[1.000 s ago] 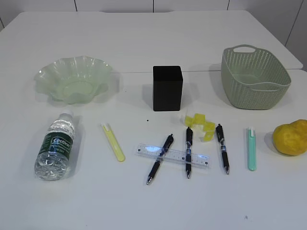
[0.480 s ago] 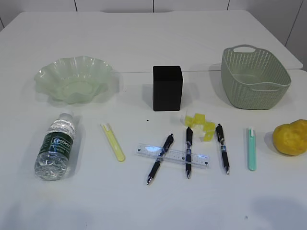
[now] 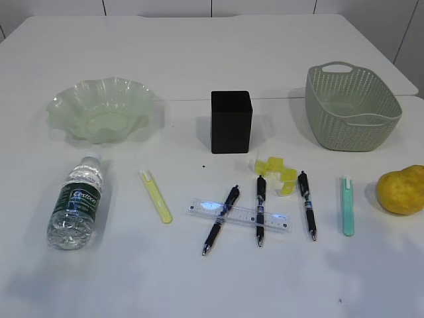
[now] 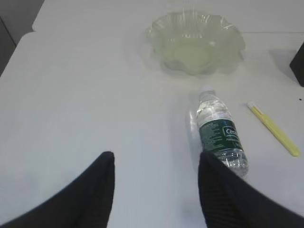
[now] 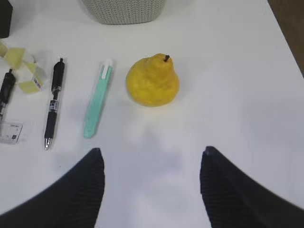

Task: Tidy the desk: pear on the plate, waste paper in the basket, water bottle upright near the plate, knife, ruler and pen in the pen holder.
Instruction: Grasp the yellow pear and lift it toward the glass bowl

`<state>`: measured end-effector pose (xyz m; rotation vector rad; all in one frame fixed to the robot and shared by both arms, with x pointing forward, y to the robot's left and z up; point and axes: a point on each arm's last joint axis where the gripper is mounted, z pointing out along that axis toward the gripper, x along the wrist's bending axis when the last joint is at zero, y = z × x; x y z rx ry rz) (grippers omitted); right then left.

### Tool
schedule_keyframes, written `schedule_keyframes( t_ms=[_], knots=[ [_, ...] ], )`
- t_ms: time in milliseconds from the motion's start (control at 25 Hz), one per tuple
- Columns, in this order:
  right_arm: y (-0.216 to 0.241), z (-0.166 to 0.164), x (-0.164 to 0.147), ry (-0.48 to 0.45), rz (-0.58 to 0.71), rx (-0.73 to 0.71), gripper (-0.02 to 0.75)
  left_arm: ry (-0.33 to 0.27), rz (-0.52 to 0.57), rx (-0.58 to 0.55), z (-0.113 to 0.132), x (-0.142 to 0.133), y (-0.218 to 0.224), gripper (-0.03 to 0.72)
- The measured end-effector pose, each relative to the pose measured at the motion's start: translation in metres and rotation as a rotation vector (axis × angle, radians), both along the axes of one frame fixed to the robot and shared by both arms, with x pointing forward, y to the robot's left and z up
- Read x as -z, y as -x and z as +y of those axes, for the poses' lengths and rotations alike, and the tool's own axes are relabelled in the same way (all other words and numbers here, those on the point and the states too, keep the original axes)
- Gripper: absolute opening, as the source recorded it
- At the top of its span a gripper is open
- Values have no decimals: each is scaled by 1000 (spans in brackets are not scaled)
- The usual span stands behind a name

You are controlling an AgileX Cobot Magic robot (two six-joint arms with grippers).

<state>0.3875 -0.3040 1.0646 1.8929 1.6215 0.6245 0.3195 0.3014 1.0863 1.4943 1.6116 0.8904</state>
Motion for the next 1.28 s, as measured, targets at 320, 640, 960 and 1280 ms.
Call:
schedule_keyframes(
  t_ms=[320,640,960,1280],
  knots=[
    [-85,2,4,11,128,2,496,22,32,22,-3,-6,-11,395],
    [-133,-24,33,15,271,22,505,43,161,20,-4,2,-27,395],
    [-157,-54,55,-154,382,47,505,121,322,22,-10,8,-72,395],
    [-194,-62,70,-187,452,43,505,118,470,42,-17,6,-135,395]
  ],
)
